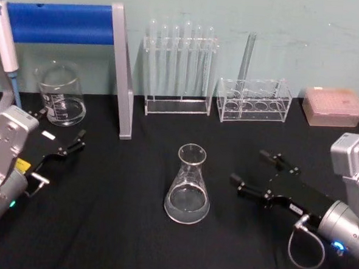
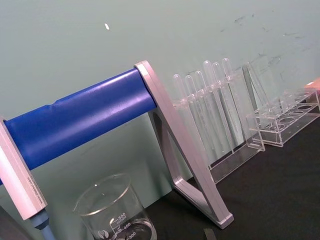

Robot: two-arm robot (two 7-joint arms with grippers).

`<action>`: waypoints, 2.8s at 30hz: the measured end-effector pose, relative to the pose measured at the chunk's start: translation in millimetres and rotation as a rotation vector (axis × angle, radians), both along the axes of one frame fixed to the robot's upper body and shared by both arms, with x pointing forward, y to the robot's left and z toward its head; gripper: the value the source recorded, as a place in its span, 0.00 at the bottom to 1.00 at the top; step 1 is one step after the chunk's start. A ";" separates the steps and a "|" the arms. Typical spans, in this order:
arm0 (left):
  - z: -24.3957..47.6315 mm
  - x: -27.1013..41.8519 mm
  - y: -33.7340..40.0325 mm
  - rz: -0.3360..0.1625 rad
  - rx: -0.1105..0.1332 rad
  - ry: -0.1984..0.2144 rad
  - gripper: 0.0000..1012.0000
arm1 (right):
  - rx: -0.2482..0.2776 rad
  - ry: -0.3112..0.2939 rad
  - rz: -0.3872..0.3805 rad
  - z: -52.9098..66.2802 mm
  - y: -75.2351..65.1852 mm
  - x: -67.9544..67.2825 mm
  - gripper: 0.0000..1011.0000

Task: Grasp the erlenmeyer flask with one hand, shake it three times, then place it back.

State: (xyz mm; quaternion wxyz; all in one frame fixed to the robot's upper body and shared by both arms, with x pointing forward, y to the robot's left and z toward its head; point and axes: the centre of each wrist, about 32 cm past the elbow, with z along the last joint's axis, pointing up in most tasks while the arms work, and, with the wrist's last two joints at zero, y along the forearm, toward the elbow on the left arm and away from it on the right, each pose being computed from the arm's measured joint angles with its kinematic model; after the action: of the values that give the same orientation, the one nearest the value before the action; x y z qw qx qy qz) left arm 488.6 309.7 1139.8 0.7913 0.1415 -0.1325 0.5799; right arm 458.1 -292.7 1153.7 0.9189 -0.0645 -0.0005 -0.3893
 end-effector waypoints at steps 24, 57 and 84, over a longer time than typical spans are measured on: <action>0.0 0.0 0.0 0.000 0.000 0.000 0.99 | -0.050 0.045 -0.414 -20.6 27.9 47.7 0.99; 0.0 0.0 0.0 0.000 0.000 0.000 0.99 | -0.048 0.067 -0.431 -22.7 31.4 56.6 0.99; 0.0 0.0 0.0 0.000 0.000 0.000 0.99 | -0.047 0.065 -0.430 -22.4 31.6 56.6 0.99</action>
State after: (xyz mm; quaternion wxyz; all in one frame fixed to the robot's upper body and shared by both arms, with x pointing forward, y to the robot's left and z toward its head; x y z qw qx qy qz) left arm 488.6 309.7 1139.8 0.7913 0.1415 -0.1324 0.5799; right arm 514.7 -261.1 1131.3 0.8124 -0.0972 0.0337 -0.5740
